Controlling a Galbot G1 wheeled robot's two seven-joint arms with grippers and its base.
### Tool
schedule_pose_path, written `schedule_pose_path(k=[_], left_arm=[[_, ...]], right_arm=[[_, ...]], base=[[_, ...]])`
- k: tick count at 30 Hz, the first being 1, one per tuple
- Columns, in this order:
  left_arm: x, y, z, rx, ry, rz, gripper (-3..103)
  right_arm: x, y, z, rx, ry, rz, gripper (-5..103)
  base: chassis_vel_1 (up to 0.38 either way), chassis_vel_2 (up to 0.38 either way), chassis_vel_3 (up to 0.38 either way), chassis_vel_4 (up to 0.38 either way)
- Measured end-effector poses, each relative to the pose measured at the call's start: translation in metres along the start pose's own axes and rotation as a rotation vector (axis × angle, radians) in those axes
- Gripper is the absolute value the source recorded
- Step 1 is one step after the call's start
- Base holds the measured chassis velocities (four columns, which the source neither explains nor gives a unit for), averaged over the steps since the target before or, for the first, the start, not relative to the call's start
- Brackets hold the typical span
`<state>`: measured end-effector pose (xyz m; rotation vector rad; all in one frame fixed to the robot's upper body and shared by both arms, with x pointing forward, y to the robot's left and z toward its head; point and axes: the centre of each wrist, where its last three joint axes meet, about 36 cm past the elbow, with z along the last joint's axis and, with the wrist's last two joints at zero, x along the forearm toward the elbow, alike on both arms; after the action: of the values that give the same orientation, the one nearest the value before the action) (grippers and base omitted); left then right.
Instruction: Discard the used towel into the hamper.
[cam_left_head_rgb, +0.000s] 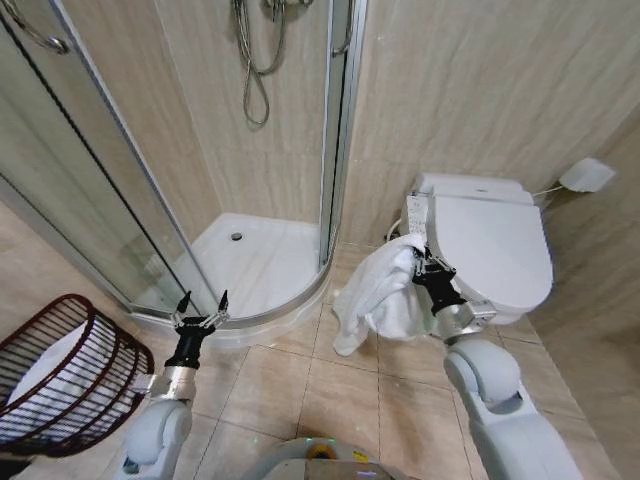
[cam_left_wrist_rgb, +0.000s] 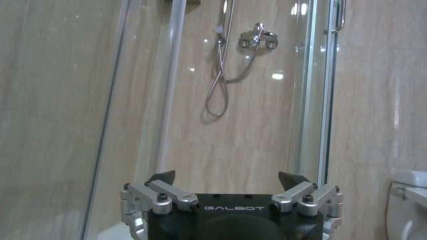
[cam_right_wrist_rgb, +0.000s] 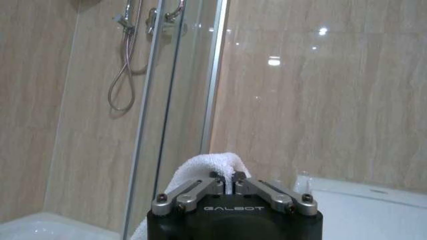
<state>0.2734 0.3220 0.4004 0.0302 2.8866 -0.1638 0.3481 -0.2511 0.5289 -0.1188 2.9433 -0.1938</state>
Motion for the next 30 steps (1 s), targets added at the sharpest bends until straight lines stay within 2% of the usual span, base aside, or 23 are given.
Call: schedule_pose_path(k=[17, 30], left_arm=[[0.002, 0.001, -0.002, -0.005, 0.017, -0.009, 100], [0.003, 0.000, -0.001, -0.005, 0.020, -0.007, 100]], right_arm=[[0.011, 0.010, 0.002, 0.000, 0.013, -0.008, 4], [0.019, 0.017, 0.001, -0.006, 0.013, -0.034, 4]], base=[[0.000, 0.000, 0.000, 0.000], [0.061, 0.071, 0.064, 0.065]])
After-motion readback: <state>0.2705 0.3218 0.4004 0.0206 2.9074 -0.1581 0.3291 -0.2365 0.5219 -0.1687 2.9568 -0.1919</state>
